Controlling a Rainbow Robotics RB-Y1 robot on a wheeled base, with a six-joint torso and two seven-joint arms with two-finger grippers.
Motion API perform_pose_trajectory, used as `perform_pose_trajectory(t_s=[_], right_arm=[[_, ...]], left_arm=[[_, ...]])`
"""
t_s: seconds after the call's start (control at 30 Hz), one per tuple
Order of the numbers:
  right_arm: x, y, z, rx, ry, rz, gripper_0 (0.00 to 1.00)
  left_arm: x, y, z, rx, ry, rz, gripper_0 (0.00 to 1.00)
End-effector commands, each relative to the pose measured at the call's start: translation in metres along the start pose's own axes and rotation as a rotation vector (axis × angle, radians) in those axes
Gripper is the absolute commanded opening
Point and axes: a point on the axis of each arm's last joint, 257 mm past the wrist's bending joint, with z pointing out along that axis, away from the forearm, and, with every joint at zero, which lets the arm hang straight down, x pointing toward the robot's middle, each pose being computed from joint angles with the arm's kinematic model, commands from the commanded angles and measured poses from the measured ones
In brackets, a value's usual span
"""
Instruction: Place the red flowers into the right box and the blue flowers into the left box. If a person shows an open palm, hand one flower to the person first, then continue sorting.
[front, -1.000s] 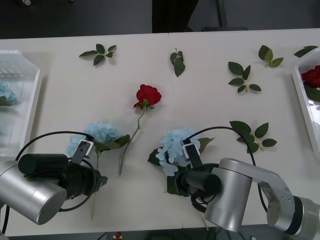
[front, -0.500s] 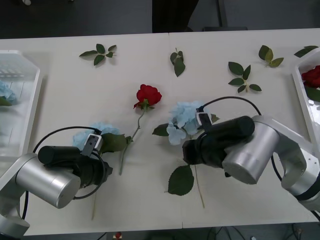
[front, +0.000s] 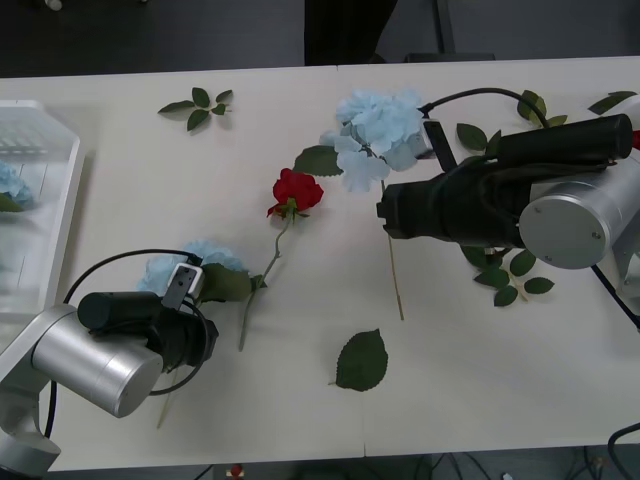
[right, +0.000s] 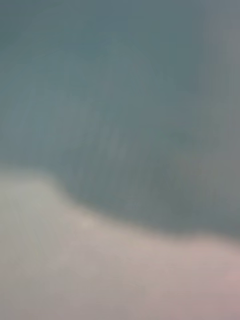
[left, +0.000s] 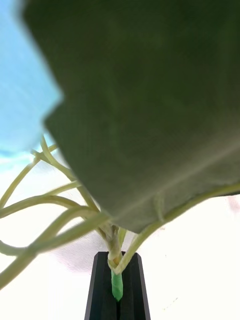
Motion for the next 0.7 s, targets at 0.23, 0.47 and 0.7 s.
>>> perform_pose_trajectory(t_s=[0.23,0.47,0.7], right_arm=[[-0.113,0.083,-0.019,-0.223,-0.245,-0.285,0.0],[-0.148,0.123,-0.023,-0.329,-0.319,-0.362,0.0],[-0.147,0.168,-0.015,-0.45,-0.304,-0.337,0.0]], left_arm=[[-0.038,-0.002,-0.04,-0.025,-0.087,0.028,0.0],[-0.04,0.005,-0.047,-0.042,-0.085,0.032,0.0],[-0.043,0.01,-0.048,-0.051,-0.093,0.032,0.0]])
